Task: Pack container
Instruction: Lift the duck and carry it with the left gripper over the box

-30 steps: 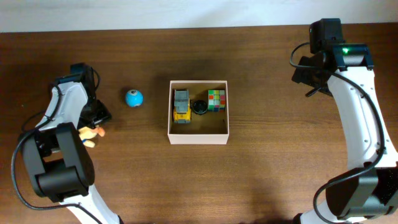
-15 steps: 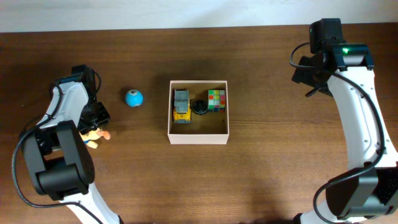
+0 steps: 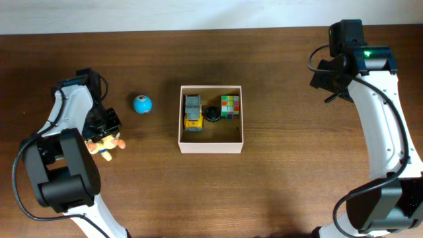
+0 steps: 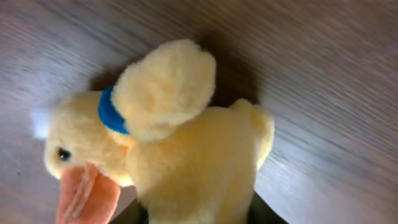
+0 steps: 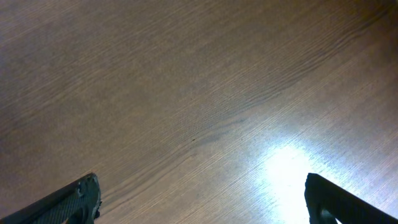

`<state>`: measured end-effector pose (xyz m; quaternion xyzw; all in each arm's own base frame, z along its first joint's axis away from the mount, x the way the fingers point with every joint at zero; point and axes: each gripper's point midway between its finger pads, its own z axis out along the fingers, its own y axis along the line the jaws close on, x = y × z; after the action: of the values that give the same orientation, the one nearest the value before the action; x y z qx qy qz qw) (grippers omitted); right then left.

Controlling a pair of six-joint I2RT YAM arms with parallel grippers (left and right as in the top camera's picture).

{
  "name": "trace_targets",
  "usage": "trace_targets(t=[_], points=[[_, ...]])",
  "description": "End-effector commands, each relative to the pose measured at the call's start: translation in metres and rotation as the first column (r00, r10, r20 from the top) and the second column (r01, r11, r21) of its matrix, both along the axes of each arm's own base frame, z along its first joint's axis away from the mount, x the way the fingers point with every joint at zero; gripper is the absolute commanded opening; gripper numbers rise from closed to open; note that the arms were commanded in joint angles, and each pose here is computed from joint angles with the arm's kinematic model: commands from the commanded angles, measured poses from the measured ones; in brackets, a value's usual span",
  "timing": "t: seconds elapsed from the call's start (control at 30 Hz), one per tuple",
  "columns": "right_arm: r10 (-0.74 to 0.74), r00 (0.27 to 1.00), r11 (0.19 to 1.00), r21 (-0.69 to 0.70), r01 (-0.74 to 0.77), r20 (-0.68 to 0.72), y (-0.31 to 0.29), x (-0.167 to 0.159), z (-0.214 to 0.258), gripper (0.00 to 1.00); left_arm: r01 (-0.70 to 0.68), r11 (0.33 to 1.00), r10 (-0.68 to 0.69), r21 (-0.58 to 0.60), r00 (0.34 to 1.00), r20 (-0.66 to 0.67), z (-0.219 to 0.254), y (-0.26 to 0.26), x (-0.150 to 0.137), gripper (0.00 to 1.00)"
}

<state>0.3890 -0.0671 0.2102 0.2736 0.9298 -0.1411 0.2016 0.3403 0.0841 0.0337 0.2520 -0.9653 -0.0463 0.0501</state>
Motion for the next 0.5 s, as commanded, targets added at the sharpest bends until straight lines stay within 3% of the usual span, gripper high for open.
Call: trace_targets(t=[0.0,0.23,0.47], points=[[-0.019,1.000,1.000,-0.001,0.019,0.000,-0.003,0.000,-0.001,0.99,0.046,0.994,-0.041,-0.099,0.998,0.050,0.018,-0.013,0.019,0.31],[-0.019,1.000,1.000,-0.001,0.019,0.000,-0.003,0.000,-0.001,0.99,0.116,0.983,-0.100,-0.140,0.988,0.114,0.071,-0.019,0.038,0.31],[-0.019,1.000,1.000,-0.001,0.019,0.000,-0.003,0.000,-0.001,0.99,0.186,0.948,-0.137,-0.258,0.971,0.197,0.118,-0.051,0.049,0.26]])
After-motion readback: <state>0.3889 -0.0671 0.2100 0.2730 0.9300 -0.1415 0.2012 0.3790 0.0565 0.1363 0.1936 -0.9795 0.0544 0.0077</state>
